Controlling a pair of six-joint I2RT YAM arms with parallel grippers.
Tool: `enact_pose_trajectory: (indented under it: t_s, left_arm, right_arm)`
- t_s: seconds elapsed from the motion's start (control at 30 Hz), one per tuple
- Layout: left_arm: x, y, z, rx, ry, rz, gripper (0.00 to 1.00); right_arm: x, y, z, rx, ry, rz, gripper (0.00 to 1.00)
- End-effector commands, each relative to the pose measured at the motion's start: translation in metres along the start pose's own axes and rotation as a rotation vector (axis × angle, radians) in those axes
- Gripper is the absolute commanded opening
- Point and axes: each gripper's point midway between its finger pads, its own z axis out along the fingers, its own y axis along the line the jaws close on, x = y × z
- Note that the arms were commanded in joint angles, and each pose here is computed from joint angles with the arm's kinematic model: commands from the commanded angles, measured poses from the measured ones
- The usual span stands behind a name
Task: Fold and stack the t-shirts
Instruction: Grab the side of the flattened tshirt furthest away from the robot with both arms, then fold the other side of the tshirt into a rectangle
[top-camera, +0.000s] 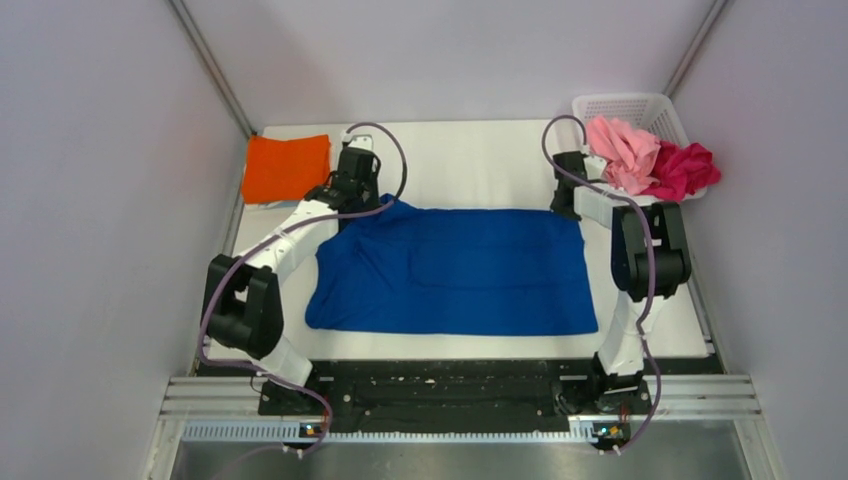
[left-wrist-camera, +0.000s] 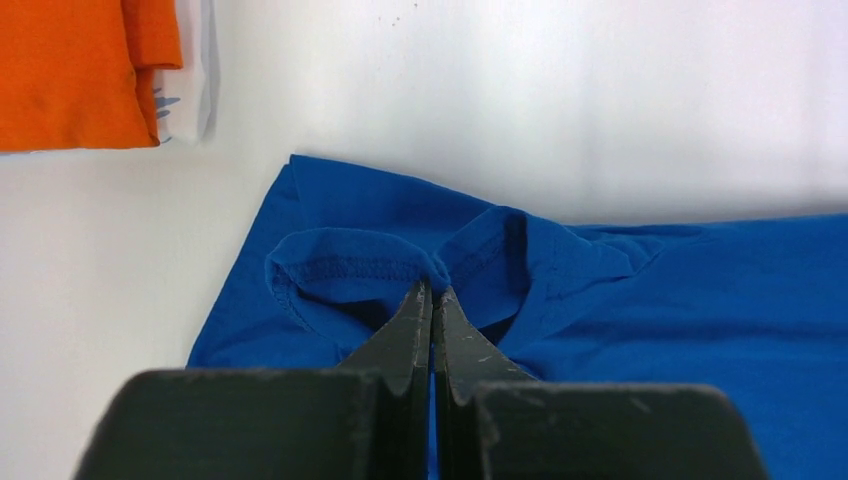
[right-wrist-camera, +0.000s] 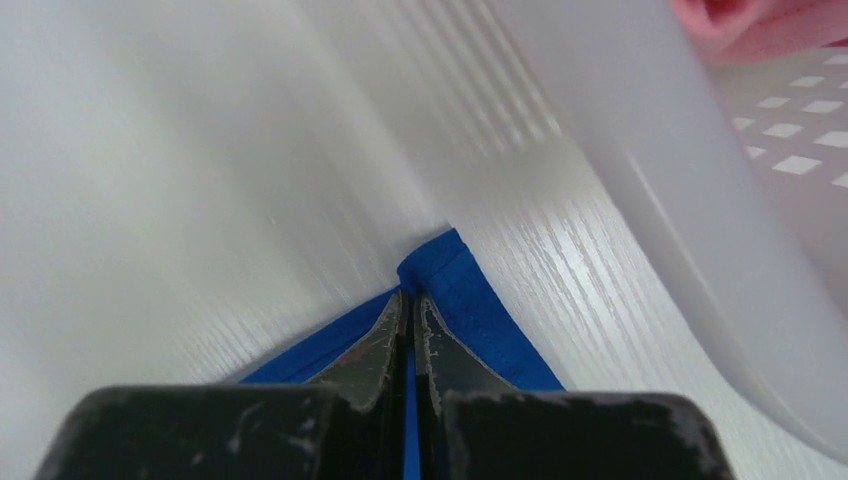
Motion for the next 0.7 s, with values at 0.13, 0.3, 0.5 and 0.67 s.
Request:
enact_pose_trajectory:
  t_s: [0.13,0.3,0.5,0.67]
  left_arm:
    - [-0.010,0.001,-0.031,0.024,-0.066,-0.049,0.00]
    - [0.006,0.002,-0.045,0.033,-0.054,-0.073,0.00]
    - [0.027,0.008,-0.064,0.006,-0.055,-0.085,0.00]
    - [0.043,0.017,-0.074,-0.018,-0.051,-0.113,0.00]
  right_arm:
    - [-0.031,-0.006,-0.054,-0.109,-0.140,0.016,0.00]
    - [-0.019,-0.008,-0.082,-0.194,-0.153,-0.001,0.00]
    - [-0.002,-0.015,-0.110,-0.243,-0.157,-0.008,0.00]
    - [0.008,-0.025,-0.127,-0.244,-0.169,-0.006,0.00]
